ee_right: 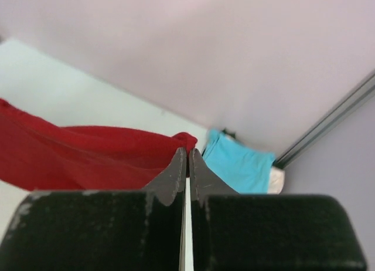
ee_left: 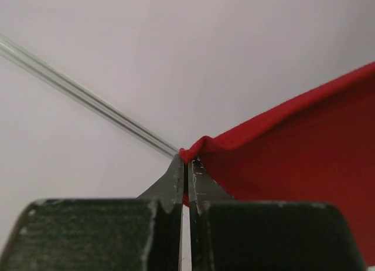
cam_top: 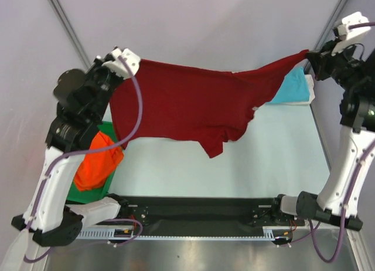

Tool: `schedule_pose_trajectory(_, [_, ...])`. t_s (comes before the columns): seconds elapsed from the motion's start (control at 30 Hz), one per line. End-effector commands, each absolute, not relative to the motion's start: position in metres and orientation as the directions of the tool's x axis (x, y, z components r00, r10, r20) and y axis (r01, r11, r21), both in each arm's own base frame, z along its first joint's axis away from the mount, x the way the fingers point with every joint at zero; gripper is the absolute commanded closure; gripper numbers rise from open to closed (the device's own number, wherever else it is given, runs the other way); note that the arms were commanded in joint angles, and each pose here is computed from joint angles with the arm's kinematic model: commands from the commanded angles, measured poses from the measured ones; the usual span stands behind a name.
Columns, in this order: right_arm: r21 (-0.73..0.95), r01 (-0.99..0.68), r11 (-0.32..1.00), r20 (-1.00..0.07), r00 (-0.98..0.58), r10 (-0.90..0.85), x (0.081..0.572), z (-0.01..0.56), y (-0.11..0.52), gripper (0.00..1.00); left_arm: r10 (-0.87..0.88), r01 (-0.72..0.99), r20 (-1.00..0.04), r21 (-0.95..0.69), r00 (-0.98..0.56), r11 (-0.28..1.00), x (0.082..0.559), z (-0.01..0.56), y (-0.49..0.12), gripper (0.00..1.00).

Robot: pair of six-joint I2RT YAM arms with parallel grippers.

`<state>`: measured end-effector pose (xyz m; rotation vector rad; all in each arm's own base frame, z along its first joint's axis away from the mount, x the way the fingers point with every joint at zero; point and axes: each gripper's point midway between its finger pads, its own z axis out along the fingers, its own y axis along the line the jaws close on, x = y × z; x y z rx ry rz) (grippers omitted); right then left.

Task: Fold and stack the t-shirts
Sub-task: Flatten the tshirt out

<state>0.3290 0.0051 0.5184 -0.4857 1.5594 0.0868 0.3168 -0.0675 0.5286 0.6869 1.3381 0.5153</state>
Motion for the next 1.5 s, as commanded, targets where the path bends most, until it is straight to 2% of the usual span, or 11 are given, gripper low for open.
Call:
schedule_pose_trajectory(0.0, [-0.296,-0.248,0.923,-0.947,0.203,-0.249,0.253,0.585,0.019,1.00,0.648,-0.046,-0.707,0.665,0.283,0.745,0.266,0.568,-0.044,1.00])
schedule_pose_trajectory(0.2, [-0.328,-0.174,0.929,-0.923,0.268,-0.276,0.189,0.611,0.029,1.00,0.598,0.016,-0.720,0.643,0.351,0.765,0.221,0.573,-0.038,1.00])
schedule_pose_trajectory(0.37, [-0.346,-0.059,0.936,-0.872,0.389,-0.298,0.137,0.649,0.032,1.00,0.550,0.030,-0.721,0.617,0.422,0.786,0.182,0.594,-0.029,1.00])
schedule_pose_trajectory(0.5, [-0.333,0.048,0.942,-0.847,0.424,-0.321,0.129,0.668,0.018,1.00,0.538,0.043,-0.710,0.621,0.455,0.783,0.166,0.602,-0.028,1.00])
schedule_pose_trajectory(0.63, [-0.333,0.084,0.939,-0.823,0.460,-0.333,0.139,0.684,0.011,1.00,0.547,0.075,-0.711,0.637,0.442,0.767,0.175,0.593,-0.036,1.00])
schedule_pose_trajectory(0.77, [-0.333,0.104,0.937,-0.809,0.479,-0.341,0.170,0.696,0.000,1.00,0.581,0.106,-0.723,0.655,0.374,0.748,0.205,0.566,-0.046,0.99])
schedule_pose_trajectory(0.9, [-0.351,0.073,0.934,-0.823,0.452,-0.344,0.229,0.686,-0.013,1.00,0.610,0.108,-0.726,0.667,0.319,0.737,0.237,0.545,-0.055,1.00])
schedule_pose_trajectory(1.07, [-0.346,-0.033,0.938,-0.896,0.306,-0.320,0.323,0.610,-0.031,1.00,0.672,0.177,-0.718,0.696,0.182,0.696,0.291,0.475,-0.073,1.00])
schedule_pose_trajectory(1.23, [-0.341,-0.094,0.935,-0.928,0.194,-0.319,0.384,0.550,-0.045,1.00,0.708,0.241,-0.700,0.706,0.093,0.666,0.349,0.419,-0.095,1.00])
schedule_pose_trajectory(1.37, [-0.331,-0.099,0.938,-0.939,0.134,-0.317,0.434,0.520,-0.062,1.00,0.702,0.218,-0.710,0.696,0.063,0.684,0.385,0.414,-0.102,1.00])
schedule_pose_trajectory(1.47, [-0.329,-0.091,0.940,-0.939,0.137,-0.316,0.449,0.526,-0.068,1.00,0.693,0.187,-0.718,0.690,0.062,0.699,0.402,0.425,-0.104,1.00])
